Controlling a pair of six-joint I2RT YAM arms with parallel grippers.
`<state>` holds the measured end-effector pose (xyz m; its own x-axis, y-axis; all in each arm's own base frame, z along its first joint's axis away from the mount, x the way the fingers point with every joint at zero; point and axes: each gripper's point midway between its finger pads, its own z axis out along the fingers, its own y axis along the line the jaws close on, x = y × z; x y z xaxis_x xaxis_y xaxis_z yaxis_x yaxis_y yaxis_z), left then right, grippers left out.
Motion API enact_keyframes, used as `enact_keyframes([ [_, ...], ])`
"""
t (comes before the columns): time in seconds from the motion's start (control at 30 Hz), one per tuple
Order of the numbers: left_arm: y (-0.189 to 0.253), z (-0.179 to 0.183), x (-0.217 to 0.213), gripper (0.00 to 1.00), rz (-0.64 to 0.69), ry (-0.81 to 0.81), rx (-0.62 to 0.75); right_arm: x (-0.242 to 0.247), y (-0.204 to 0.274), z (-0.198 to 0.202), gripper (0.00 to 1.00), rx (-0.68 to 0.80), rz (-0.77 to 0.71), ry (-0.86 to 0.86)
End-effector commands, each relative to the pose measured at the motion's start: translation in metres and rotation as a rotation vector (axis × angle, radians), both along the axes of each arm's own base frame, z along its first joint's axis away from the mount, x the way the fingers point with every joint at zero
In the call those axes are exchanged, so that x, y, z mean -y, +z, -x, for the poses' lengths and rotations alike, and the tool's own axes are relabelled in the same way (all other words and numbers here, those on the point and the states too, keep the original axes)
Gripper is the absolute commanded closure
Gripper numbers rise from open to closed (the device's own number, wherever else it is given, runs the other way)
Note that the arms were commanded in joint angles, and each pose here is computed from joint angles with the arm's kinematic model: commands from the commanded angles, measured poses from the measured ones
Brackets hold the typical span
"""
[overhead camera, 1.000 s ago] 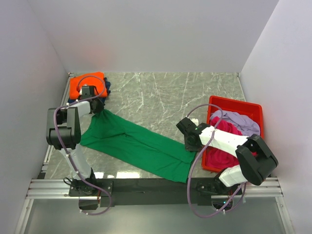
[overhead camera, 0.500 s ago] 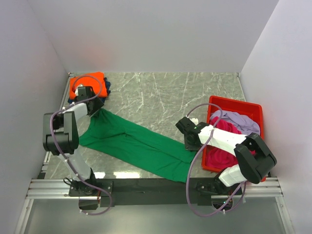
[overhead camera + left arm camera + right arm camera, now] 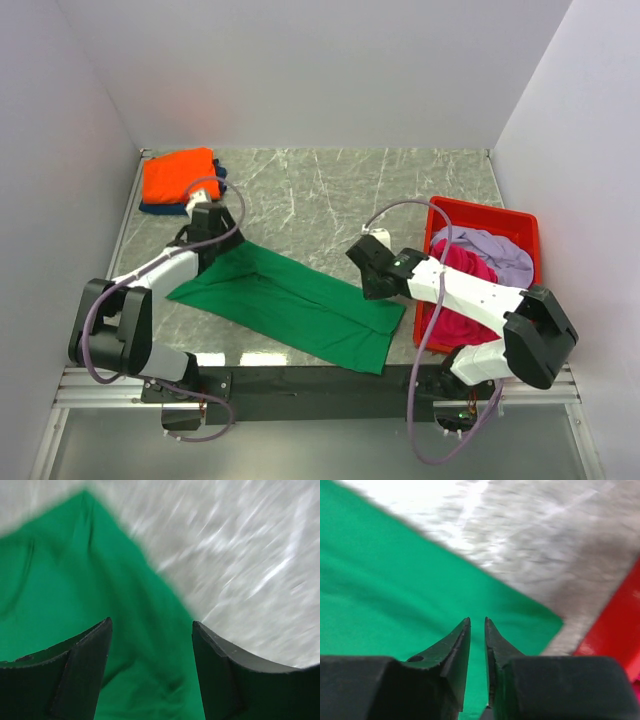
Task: Fold and stack the t-shirts
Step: Fold the tshirt
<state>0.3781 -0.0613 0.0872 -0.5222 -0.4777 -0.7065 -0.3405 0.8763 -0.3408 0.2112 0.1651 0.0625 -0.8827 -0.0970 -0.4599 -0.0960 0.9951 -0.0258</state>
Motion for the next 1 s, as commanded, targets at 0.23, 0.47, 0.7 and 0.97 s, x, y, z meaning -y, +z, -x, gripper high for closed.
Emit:
enact_keyframes([
  [0.23, -0.041, 0.042, 0.003, 0.31, -0.063, 0.003, -0.116, -0.045, 0.014, 0.003, 0.73, 0.044, -0.100, 0.112],
  [0.47, -0.048, 0.042, 0.004, 0.40, -0.083, -0.002, -0.144, -0.044, 0.005, 0.009, 0.73, 0.031, -0.093, 0.116],
  [0.7, -0.053, 0.045, 0.009, 0.48, -0.076, -0.024, -0.162, -0.042, 0.005, 0.009, 0.73, 0.035, -0.091, 0.114],
  [0.97, -0.059, 0.046, 0.016, 0.77, -0.072, -0.056, -0.183, -0.038, 0.004, 0.011, 0.73, 0.034, -0.083, 0.109],
])
